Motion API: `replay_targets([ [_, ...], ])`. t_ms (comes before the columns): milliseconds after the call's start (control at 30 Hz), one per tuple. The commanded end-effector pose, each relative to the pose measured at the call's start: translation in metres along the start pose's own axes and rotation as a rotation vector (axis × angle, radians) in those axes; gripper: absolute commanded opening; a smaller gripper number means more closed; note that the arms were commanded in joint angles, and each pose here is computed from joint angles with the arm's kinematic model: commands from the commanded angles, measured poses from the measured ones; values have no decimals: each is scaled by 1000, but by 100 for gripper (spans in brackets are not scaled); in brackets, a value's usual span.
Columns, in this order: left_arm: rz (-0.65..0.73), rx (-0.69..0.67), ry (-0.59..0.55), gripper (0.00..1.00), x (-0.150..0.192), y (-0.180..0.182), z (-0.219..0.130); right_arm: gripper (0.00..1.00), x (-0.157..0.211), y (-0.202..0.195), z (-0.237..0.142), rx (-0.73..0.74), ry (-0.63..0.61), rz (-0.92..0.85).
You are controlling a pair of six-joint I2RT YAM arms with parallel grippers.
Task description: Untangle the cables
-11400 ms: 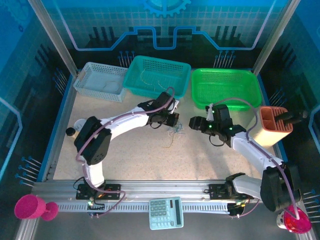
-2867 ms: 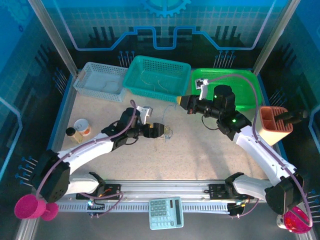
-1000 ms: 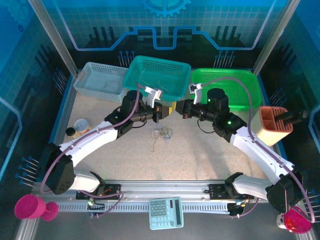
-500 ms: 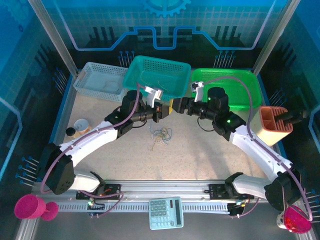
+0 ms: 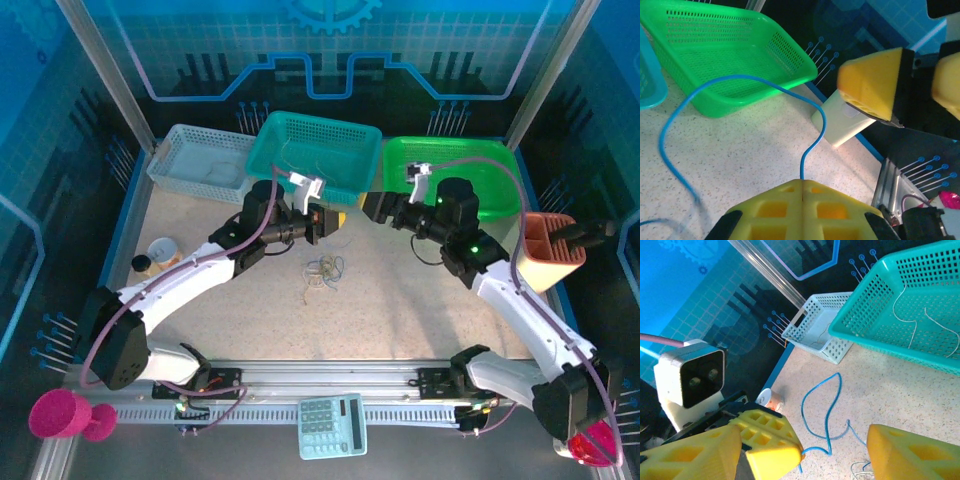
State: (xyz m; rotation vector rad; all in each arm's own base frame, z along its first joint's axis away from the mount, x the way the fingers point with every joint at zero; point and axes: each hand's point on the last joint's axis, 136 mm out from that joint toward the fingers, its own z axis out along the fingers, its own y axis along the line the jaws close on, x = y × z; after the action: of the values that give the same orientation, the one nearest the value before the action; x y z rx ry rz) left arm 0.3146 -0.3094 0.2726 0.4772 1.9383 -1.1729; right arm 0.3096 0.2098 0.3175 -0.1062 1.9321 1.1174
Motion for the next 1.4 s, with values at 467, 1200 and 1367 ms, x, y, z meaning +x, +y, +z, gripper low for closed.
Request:
replay_targets([
  [467, -5, 78, -52, 0, -14, -21, -10, 45, 31, 15, 34, -64, 91, 29],
  [1200, -21, 15, -103, 99, -18, -14, -23, 0, -149, -27, -25, 285, -287, -61],
  [1367, -35, -4, -119, 99, -20, -9, -28, 0, -177, -72, -48, 440, -382, -27],
])
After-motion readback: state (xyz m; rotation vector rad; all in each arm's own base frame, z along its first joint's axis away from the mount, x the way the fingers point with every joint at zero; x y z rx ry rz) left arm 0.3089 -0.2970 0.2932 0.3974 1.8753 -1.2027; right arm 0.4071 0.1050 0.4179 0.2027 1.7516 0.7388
